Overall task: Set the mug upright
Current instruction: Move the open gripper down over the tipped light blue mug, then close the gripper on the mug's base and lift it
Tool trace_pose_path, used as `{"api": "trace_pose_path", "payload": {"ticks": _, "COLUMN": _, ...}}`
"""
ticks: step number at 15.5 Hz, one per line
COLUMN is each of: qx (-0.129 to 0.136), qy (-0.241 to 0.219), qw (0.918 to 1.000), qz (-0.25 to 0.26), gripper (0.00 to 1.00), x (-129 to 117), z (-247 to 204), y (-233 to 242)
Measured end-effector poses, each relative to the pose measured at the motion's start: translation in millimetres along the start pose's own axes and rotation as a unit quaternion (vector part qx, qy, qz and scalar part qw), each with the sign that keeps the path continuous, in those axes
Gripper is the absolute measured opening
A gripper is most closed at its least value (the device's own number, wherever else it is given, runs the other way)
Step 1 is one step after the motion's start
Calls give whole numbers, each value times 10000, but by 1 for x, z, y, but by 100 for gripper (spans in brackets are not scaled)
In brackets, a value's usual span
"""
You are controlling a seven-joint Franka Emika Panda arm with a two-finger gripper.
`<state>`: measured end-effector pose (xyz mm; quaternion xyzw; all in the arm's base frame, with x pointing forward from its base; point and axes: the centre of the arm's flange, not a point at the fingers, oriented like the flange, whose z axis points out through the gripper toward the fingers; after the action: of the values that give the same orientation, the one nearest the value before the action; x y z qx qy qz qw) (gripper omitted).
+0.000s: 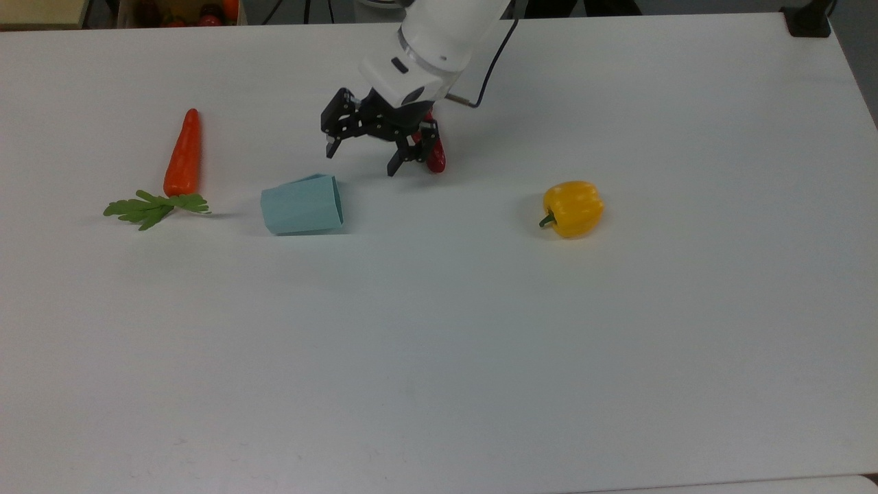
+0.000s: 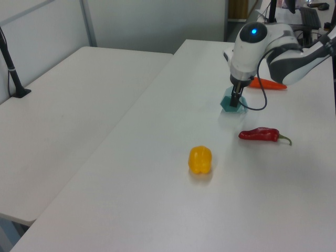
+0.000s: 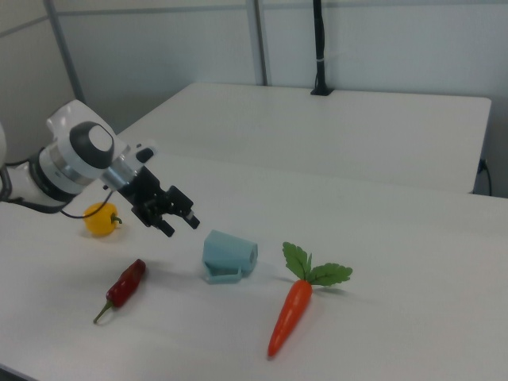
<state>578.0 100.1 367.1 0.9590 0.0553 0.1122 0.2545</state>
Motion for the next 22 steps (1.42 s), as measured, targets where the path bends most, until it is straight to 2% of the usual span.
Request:
{"api": "trace_pose_path", "payload": {"ticks": 8, "qx": -414, "qy": 164, "qw": 9990, "qz": -101, "gripper": 100, "x": 13, "z": 59, "y": 16}}
{"api": "trace_pose_path", "payload": {"ticks": 15, "qx": -702, "qy": 142, "qw": 9974, "qz": -125, "gripper": 100, "x": 14, "z": 81, "y": 44}}
{"api": "trace_pose_path", "payload": {"ticks": 18, "qx": -799, "qy": 129, "qw": 9966, "qz": -172, "gripper": 94, "x": 12, "z": 87, "y": 49}}
{"api": "trace_pose_path", "payload": {"ticks": 22, "qx": -850, "qy": 109, "qw": 9961, "qz": -197, "gripper": 53, "x": 12, "z": 92, "y": 52}}
